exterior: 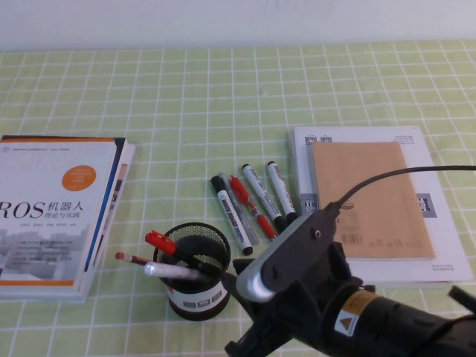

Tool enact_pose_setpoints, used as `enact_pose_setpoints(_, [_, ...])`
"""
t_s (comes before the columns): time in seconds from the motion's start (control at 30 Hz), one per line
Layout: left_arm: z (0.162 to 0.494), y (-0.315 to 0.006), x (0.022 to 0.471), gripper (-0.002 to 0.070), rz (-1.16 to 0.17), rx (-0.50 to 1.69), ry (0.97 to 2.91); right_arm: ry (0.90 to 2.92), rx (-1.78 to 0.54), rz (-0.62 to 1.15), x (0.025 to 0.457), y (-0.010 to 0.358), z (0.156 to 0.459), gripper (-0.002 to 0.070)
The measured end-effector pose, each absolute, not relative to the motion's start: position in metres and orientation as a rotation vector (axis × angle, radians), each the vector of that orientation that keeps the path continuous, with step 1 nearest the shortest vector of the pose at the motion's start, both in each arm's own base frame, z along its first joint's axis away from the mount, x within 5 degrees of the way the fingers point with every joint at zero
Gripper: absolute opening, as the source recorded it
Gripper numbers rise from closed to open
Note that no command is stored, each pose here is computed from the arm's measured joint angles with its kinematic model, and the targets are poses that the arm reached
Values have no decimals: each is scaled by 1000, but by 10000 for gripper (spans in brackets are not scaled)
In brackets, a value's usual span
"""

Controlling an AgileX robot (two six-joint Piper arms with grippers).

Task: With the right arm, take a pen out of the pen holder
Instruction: 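Take a marker out of the pen holder and lay it on the table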

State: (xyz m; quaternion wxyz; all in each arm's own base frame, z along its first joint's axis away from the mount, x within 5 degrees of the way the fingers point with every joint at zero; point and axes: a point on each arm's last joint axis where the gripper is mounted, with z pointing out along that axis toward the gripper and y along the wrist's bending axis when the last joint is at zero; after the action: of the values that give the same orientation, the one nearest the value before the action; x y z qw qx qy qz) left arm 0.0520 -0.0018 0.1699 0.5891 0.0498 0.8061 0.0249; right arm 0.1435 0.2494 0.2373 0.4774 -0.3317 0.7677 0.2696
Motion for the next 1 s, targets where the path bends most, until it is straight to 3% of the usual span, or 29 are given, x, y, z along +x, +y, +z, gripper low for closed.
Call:
enact_pose_setpoints(0.23, [170, -2, 52, -6, 58, 116, 1877, 1694, -785, 615, 136, 276, 223, 350])
enact_pose_setpoints(0.33, [170, -2, 52, -6, 58, 116, 1877, 1622, -810, 560, 134, 286, 211, 397])
enact_pose_setpoints(0.63, [170, -2, 52, -6, 58, 116, 1877, 1499, -850, 505, 119, 307, 191, 417])
enact_pose_setpoints(1.0, [170, -2, 52, -6, 58, 116, 1877, 1483, -831, 434, 128, 328, 201, 417])
